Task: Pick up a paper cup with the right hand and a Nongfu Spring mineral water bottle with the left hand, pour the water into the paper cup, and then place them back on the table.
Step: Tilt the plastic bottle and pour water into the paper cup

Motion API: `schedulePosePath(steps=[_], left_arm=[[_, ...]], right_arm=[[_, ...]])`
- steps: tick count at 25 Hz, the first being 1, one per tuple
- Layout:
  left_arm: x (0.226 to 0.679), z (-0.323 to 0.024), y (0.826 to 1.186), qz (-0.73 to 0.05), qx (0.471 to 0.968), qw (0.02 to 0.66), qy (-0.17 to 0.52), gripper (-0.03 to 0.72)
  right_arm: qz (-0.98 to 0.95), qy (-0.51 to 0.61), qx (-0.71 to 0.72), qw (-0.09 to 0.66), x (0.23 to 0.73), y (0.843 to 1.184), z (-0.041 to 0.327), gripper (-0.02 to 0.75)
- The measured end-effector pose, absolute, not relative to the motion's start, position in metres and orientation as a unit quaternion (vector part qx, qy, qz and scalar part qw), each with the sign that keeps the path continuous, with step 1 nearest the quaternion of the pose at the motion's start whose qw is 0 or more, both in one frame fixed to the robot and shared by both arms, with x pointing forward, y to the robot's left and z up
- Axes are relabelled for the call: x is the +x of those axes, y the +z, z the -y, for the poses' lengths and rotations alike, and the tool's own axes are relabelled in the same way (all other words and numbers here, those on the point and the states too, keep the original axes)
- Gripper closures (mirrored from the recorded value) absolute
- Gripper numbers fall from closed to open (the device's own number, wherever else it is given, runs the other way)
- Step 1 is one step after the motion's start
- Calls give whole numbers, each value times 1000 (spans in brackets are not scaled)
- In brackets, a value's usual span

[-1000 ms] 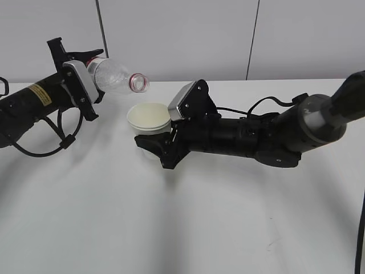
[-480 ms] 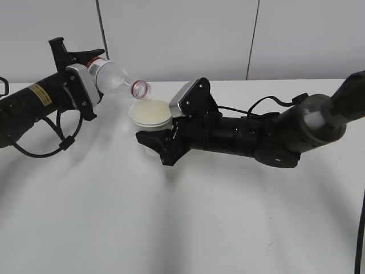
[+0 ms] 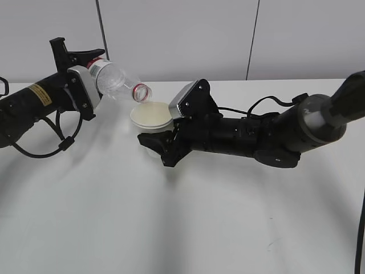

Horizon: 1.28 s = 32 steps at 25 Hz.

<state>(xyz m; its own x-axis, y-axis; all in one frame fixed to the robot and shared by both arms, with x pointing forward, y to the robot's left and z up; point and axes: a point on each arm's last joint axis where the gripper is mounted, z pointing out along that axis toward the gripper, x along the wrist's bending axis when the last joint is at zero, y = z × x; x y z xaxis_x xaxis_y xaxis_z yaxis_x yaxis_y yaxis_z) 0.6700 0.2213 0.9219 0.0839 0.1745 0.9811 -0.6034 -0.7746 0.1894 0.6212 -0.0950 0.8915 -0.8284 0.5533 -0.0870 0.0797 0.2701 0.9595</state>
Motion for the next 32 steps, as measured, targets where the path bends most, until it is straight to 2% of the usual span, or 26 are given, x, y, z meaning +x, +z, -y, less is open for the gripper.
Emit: schedulePosePath(steps=[14,32], left_arm=[[670,-221,922,186,667,268,669,276],[670,-221,922,189,666,266,670,276]], right_arm=[[-772,563,208,210,622,891,96,225],[-772,563,208,210,621,891,96,225]])
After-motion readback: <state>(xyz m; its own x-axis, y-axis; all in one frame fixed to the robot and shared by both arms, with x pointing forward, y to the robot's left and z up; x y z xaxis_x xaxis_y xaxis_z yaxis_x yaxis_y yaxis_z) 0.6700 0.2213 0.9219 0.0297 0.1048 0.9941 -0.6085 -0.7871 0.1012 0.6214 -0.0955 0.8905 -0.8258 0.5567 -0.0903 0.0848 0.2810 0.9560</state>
